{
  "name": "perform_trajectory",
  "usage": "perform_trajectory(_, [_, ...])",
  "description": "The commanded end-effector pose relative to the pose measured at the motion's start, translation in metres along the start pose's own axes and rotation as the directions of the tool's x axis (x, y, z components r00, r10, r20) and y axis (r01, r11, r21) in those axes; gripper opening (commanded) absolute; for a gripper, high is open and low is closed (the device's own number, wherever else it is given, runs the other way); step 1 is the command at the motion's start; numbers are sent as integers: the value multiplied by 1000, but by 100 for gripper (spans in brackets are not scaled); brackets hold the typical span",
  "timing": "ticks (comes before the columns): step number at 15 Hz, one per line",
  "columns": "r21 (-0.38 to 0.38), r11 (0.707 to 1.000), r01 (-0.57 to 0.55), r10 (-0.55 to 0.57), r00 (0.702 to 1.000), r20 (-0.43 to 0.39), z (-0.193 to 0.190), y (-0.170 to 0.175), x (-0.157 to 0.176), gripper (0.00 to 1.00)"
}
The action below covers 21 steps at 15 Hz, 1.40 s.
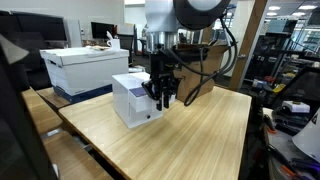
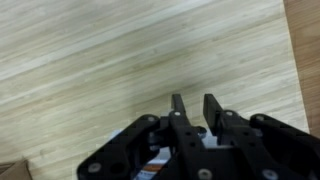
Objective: Open the top white drawer on the chest of drawers
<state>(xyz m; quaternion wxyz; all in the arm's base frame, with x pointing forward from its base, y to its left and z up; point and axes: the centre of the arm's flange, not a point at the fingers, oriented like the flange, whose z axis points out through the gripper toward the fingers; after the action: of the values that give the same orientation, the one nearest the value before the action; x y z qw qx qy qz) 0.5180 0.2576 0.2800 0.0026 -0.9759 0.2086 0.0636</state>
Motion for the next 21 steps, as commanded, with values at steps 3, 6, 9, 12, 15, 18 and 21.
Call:
perform_trajectory(3, [-34, 999, -31, 33, 998, 52, -16, 10, -11, 76])
perform_trajectory(6, [-30, 998, -52, 52, 999, 14, -43, 8, -7, 97])
perform_trajectory(9, [-14, 998, -65, 65, 998, -14, -58, 6, -1, 100])
perform_trajectory(12, [5, 997, -76, 76, 996, -43, -66, 3, 6, 91])
perform_trajectory(15, [12, 998, -69, 70, 996, -63, -68, 0, 14, 63])
perform_trajectory(18, [13, 999, -49, 50, 995, -89, -69, -2, 20, 48])
perform_trajectory(21, [13, 1000, -22, 24, 993, -113, -63, -5, 24, 30])
